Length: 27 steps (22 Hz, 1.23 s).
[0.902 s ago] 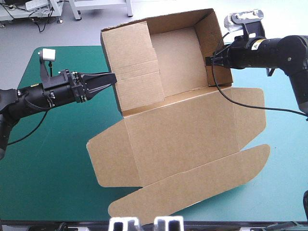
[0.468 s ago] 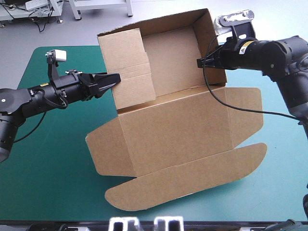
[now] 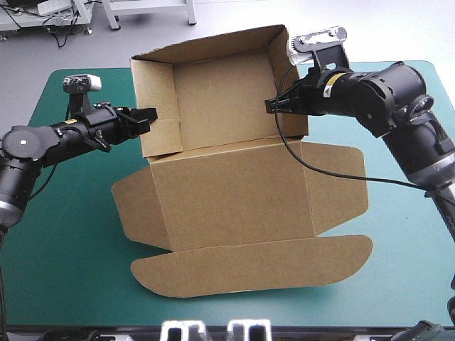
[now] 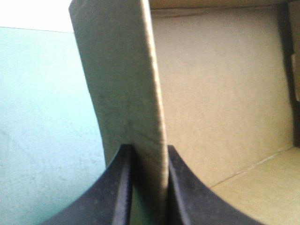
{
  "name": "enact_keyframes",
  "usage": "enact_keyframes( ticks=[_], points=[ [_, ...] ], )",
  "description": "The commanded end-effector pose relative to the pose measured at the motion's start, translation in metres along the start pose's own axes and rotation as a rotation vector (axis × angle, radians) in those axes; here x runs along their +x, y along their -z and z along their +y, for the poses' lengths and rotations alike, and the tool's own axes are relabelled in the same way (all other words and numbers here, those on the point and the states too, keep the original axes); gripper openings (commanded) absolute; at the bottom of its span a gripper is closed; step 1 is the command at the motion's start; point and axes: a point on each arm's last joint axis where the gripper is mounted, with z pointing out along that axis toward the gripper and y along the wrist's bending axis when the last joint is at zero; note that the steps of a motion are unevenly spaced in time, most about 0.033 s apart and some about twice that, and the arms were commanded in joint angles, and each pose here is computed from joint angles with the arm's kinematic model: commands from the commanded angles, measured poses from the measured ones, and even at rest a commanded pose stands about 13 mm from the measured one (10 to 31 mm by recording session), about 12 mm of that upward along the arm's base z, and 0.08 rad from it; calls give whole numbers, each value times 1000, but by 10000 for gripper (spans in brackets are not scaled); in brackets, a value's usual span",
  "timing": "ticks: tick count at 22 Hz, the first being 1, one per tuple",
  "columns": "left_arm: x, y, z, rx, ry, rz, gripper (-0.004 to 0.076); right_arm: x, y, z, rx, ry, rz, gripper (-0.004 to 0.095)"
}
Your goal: Fold the box
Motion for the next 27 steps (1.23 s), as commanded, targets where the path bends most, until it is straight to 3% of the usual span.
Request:
enact_keyframes(
  ticks=[1,4,7,11,15,23,27],
  points=[
    [-9,11,-20,82,-18,-38,-9,0,23,11,-63,-60,4,1],
    [-2,12,-17,36,-15,47,-9,11,15,0,72,-37,132,2],
    [9,6,-7,-53,-32,162,-9,22,-19,-2,103,-38,214,1],
    [23,-19,-1,-93,-47,290,-9,55,-95,5,54,-70,318,-11],
    [39,-50,7,-101,-55,402,-9,63,-134,12,-6,-120,331,-17],
    [74,-107,36,-157,-9,561,-9,79,-188,1,-39,-264,375,-17],
    [81,-113,41,-154,3,611,-9,79,-188,-2,-44,-149,374,-11]
  ],
)
